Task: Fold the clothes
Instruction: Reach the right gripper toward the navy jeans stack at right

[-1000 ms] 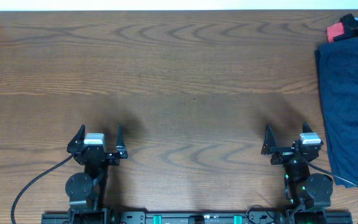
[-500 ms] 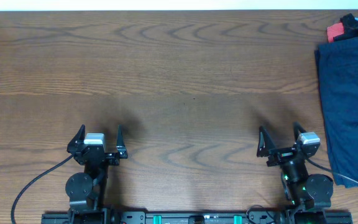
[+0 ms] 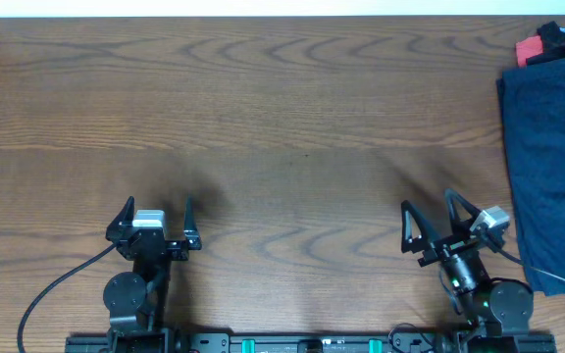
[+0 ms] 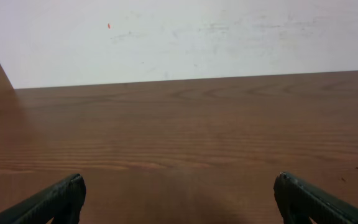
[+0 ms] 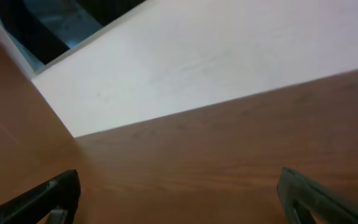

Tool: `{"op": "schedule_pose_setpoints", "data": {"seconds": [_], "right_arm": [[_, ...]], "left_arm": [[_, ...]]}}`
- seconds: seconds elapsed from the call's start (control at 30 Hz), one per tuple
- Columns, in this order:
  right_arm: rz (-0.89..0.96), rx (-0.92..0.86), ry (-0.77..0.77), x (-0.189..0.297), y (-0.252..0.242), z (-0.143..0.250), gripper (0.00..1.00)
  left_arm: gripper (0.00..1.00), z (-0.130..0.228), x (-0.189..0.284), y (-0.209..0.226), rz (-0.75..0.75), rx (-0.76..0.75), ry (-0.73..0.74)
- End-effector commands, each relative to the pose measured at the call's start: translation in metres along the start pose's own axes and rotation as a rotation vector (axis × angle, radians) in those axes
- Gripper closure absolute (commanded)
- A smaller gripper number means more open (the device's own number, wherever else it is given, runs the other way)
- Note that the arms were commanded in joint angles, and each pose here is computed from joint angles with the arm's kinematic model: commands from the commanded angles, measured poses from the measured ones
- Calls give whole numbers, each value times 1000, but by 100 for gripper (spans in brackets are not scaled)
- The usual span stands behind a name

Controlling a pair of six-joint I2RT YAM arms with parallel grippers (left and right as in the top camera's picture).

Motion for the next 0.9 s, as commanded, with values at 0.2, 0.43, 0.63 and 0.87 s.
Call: {"op": "schedule_pose_setpoints", "data": {"seconds": [0.2,0.43,0.63,0.87], "right_arm": [[294,242,63,-2,-1,-79,1],[341,242,230,-36,-10,-95,1],[353,225,319,-57,-20,-88,1],[357,220,343,-62,-23,-84,1]], "left_arm": [[2,13,-2,1,13,-13,42],[2,13,-2,1,13,-13,42],[2,13,-2,1,13,-13,42],[2,13,-2,0,13,-13,42]]}}
Point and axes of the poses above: each gripper's point midway between its finger pads, its own x axis back along the fingers, its own y axis along the line the jaws close on, z = x × y, the point moved 9 cm from there along x, back along the fingers, and after that the axes turned 10 degrees about x, right-handed, at the moved point
